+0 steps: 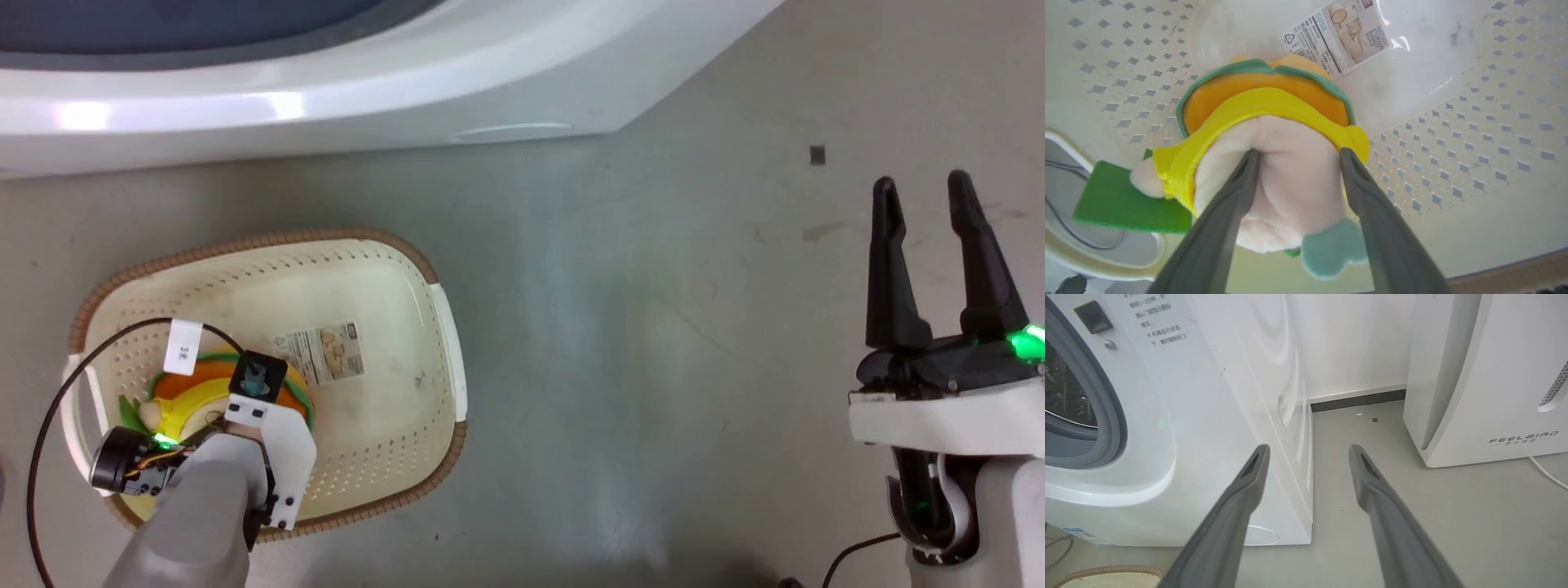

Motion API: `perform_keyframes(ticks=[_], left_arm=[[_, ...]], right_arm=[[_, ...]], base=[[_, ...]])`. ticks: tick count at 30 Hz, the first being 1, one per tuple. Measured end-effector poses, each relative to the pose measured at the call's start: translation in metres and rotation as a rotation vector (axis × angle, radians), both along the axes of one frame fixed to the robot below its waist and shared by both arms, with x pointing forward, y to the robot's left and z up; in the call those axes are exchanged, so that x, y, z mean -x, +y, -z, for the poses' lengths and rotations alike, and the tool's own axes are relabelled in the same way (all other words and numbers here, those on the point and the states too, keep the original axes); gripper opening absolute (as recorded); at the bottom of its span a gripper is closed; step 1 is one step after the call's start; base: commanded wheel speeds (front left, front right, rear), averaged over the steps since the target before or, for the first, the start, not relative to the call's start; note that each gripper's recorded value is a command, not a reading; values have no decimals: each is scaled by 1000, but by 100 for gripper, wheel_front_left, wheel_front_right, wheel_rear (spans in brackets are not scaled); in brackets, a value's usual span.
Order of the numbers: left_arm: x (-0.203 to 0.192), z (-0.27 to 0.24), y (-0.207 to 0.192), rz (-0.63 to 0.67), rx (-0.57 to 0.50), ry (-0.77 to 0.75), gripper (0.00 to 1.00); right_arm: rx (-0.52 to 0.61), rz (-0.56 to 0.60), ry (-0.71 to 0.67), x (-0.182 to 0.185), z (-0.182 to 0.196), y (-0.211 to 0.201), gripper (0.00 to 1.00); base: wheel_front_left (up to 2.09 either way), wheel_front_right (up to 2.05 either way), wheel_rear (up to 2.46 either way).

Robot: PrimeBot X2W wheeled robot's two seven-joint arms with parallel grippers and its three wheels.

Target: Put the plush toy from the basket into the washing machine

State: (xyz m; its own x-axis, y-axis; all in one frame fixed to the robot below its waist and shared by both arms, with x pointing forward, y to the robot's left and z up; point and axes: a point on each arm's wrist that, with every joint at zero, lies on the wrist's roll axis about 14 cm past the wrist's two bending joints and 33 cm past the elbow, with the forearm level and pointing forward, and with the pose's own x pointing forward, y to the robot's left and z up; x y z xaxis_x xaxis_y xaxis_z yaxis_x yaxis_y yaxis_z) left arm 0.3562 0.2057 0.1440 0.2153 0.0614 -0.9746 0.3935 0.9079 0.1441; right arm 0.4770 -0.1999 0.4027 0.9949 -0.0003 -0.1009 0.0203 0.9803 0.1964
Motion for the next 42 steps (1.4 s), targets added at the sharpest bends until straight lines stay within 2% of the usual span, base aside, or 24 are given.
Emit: perform_keyframes(ticks=[11,12,13,14,22,28,35,42], left_arm=[[14,30,10,26,-47,131,100],[17,33,11,31,-53,146,45],[19,35,12,34,-58,159,2],[21,37,13,40,-61,171,0],[27,47,17,63,-78,230,0],[22,44,15,74,-59,211,0],[-3,16,1,98,5,85,0],[-22,-22,-29,108,106,-67,0]], right_arm=[[-18,21,3,-10,19,-6,100],[-18,23,3,-11,21,-6,100],[-18,26,2,-12,21,-7,100],[-21,29,2,-12,22,-8,100],[-24,55,-7,-14,27,-16,100],[-23,66,-46,-18,14,-21,100],[-26,79,-105,-15,-16,-24,100],[-32,86,-136,2,-42,-24,100]], base=[[0,0,0],[0,0,0],[0,0,0],[0,0,0],[0,0,0],[0,0,0],[0,0,0],[0,0,0]])
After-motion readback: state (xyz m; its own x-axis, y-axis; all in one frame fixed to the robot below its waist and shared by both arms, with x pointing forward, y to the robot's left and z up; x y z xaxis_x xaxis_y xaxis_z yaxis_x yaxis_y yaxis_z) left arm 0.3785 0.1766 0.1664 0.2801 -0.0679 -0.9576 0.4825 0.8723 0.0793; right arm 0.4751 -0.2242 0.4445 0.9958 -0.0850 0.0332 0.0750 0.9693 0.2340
